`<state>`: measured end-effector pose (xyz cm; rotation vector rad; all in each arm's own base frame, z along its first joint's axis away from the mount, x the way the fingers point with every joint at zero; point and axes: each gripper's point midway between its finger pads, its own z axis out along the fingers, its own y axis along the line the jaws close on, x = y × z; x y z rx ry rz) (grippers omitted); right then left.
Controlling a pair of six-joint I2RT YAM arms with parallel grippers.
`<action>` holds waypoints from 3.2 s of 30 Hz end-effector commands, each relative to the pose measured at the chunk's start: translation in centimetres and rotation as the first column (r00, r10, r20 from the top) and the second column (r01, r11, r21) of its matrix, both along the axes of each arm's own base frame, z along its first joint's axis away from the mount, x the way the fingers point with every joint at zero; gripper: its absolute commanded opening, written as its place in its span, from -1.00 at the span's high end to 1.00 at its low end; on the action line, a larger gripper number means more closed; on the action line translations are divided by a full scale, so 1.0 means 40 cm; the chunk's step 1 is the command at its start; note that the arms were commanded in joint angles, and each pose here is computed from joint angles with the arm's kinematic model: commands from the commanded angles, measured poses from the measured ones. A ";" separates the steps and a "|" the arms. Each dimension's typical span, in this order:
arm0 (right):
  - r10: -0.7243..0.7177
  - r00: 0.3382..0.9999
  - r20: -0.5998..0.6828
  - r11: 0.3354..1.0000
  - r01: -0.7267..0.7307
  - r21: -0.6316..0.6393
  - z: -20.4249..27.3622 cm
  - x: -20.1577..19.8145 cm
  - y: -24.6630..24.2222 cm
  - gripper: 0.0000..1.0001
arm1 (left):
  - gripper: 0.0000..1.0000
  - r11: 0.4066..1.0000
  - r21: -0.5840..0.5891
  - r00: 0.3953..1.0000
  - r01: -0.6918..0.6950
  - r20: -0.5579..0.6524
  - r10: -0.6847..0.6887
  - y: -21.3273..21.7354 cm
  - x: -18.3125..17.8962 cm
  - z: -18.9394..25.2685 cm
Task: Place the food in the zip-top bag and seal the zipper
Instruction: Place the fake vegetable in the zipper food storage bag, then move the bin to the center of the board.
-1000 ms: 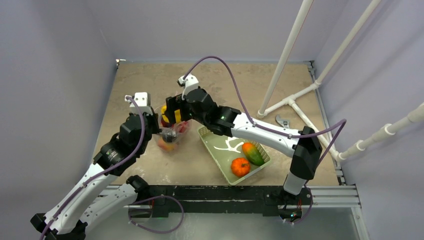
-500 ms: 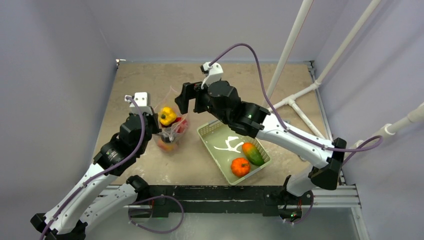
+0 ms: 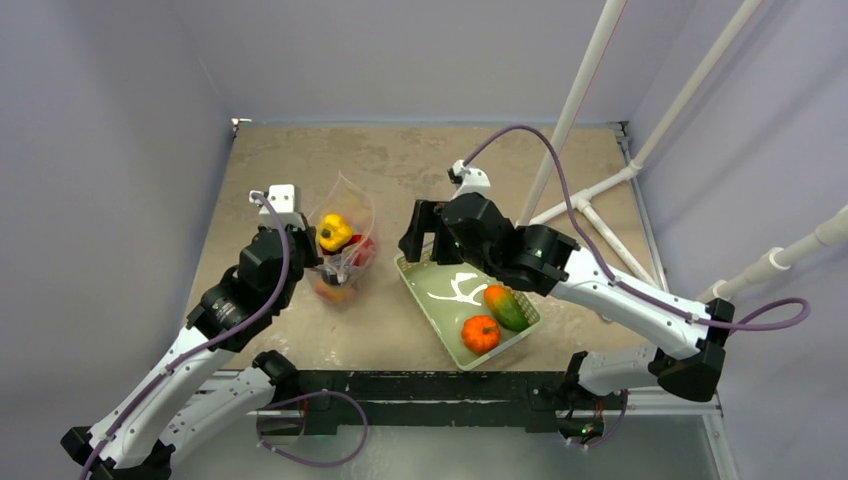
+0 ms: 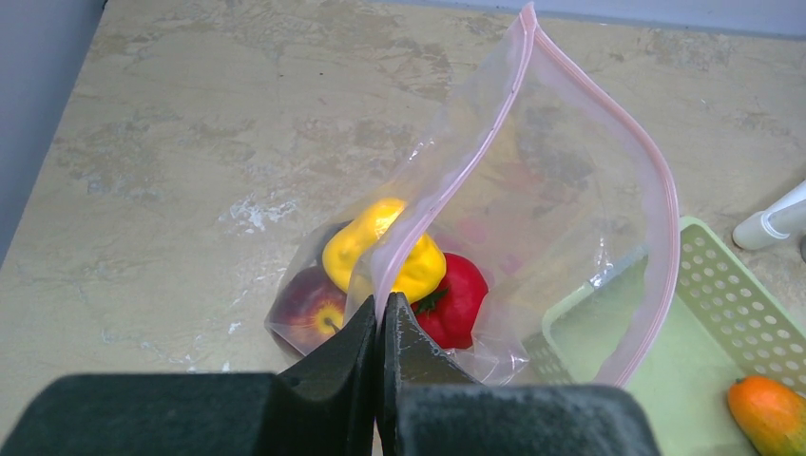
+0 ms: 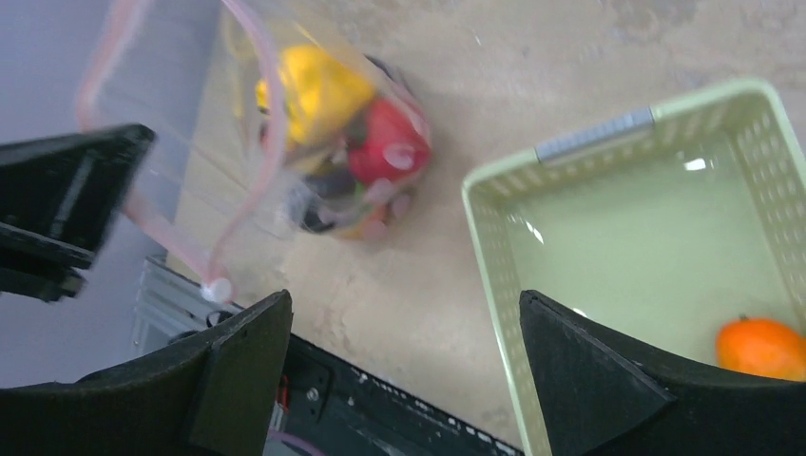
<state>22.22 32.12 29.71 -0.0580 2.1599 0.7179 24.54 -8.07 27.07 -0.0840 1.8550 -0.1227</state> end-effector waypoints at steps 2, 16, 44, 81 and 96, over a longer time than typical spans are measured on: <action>-0.085 0.976 -0.202 0.993 0.067 -0.095 -0.138 -0.070 -0.078 -0.79 | 1.00 1.000 -0.016 0.999 -0.002 0.037 0.003 -0.001 0.007 0.023; -0.119 0.905 -0.408 0.971 0.021 -0.239 -0.389 -0.179 -0.161 -0.75 | 1.00 0.999 -0.017 0.999 0.027 0.035 -0.026 -0.017 0.010 0.021; -0.206 0.878 -0.433 0.938 0.051 -0.343 -0.477 -0.167 -0.163 -0.95 | 1.00 0.998 -0.020 0.998 0.055 0.035 -0.054 -0.030 0.011 0.023; -0.145 0.925 -0.351 0.923 -0.001 -0.384 -0.481 -0.082 0.038 1.00 | 1.00 0.999 -0.015 0.998 0.052 0.030 -0.052 -0.028 0.011 0.020; -0.207 0.968 -0.140 0.924 0.146 -0.352 -0.372 0.183 0.052 1.00 | 1.00 0.999 -0.013 0.998 0.050 0.024 -0.050 -0.028 0.011 0.015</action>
